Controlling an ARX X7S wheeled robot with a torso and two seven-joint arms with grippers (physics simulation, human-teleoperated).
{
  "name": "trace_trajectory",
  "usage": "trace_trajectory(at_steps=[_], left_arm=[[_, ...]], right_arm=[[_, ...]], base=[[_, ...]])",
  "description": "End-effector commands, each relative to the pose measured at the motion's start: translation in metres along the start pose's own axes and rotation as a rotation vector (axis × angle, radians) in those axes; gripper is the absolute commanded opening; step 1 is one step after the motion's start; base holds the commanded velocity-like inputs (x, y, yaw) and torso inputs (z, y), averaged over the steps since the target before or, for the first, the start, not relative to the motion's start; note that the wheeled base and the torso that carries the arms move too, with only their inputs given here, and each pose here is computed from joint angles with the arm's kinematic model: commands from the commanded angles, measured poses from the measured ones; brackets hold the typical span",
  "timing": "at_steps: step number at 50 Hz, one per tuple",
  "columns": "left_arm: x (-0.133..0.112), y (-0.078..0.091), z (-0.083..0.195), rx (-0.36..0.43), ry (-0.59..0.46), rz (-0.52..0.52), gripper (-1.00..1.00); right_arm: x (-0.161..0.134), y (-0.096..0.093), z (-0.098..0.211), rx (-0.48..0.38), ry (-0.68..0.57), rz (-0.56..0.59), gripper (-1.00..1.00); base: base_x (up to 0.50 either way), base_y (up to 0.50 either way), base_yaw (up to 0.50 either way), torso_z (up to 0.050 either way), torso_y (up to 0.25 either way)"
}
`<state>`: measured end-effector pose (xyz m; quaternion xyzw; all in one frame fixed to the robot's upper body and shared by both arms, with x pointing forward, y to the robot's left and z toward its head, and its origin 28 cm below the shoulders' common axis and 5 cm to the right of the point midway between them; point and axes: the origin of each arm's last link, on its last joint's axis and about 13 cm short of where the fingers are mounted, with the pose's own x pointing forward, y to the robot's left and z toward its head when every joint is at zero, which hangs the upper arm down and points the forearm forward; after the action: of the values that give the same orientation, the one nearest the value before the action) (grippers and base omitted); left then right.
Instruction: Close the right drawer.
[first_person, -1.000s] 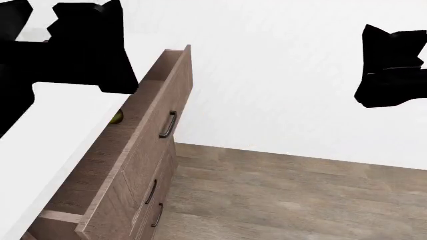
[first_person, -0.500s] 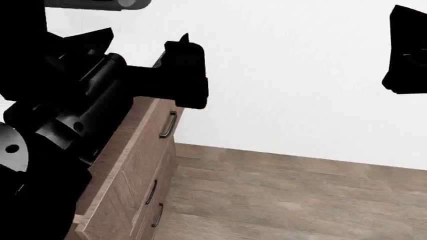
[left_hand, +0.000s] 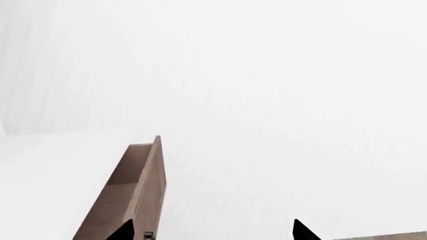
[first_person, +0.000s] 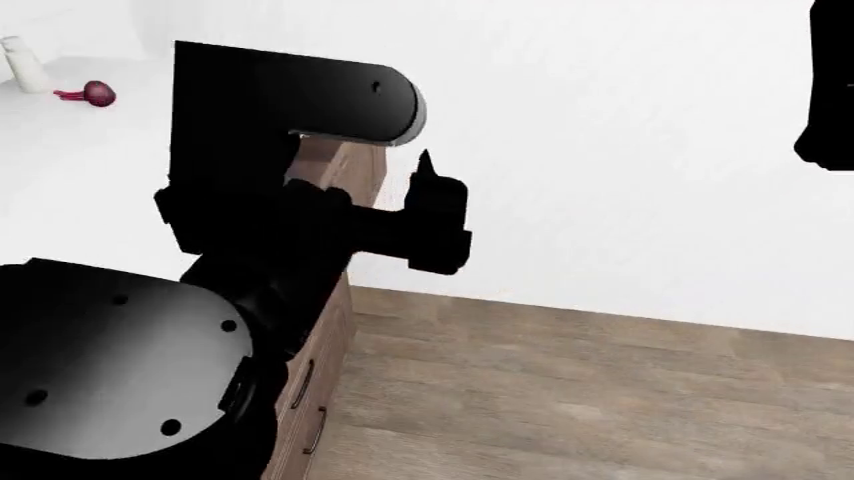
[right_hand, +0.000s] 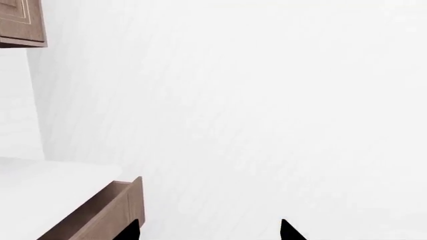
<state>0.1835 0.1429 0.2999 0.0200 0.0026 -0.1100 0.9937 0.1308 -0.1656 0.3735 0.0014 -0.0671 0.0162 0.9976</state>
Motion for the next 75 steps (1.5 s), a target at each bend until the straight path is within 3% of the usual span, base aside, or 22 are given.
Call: trace_trajectory(at_steps=[1,32,75], left_arm=[[0.009,-0.008,-0.015,0.024,0.019,-0.006,1.00],[0.034,-0.025,-0.044,0.030,0.072,-0.027,1.00],[0.075,-0.030,-0.103,0.034,0.219,0.014,1.00]], right_arm=[[0.000,0.000,0.000,0.004,0.001,0.001,1.00],[0.001,0.001,-0.002,0.007,0.006,0.011,1.00],[0.003,0.004,-0.002,0.009,0.005,0.028,1.00]], base=[[0.00,0.00,0.00,0.000,0.000],[0.00,0.00,0.00,0.000,0.000],[0.00,0.00,0.00,0.000,0.000]])
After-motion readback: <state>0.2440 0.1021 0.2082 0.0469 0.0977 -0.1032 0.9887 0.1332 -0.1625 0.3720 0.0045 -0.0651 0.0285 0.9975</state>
